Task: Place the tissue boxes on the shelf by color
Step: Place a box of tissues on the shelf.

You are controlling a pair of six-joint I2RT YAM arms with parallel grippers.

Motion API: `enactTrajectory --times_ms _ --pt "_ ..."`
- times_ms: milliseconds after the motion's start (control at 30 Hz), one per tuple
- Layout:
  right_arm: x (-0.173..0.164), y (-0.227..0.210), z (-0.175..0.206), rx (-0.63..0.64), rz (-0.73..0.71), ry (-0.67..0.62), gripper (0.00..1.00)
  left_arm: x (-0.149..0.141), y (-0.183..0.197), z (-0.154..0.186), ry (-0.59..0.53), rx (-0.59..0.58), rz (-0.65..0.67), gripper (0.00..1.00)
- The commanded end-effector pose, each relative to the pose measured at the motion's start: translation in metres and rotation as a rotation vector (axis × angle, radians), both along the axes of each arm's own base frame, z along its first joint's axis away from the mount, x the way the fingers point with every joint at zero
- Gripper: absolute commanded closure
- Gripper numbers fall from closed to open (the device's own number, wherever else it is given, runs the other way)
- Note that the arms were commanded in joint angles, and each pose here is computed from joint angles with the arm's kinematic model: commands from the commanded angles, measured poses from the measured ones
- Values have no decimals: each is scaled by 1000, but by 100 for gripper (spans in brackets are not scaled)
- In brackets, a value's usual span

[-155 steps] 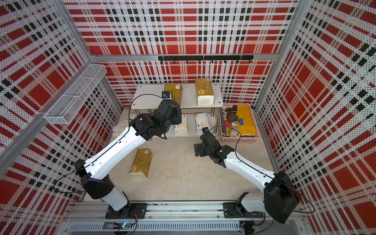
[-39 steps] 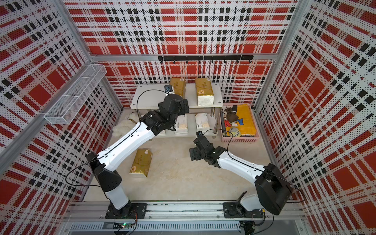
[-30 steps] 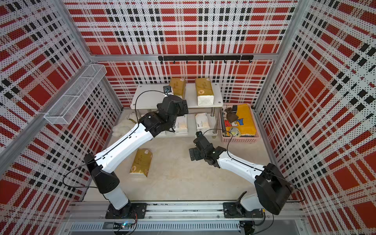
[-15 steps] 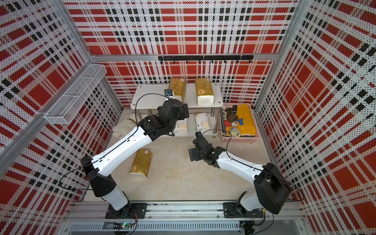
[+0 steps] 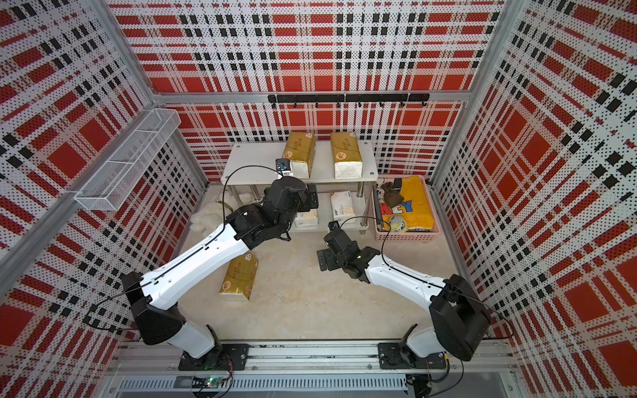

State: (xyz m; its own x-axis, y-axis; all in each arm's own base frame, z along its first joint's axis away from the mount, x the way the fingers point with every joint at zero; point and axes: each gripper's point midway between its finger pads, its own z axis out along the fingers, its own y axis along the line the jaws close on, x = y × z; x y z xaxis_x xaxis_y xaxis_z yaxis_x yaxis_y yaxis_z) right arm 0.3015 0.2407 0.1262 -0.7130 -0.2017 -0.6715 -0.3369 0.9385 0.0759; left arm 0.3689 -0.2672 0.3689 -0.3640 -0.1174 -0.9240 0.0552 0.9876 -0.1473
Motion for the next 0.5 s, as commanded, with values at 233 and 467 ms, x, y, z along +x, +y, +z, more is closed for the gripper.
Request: enactTrajectory --times_ms 233,467 --pt "2 3 8 -7 -6 -4 0 -55 1 -15 36 -53 -125 1" --pt "3 0 21 -18 -16 -26 0 -87 33 -83 172 -21 -115 0"
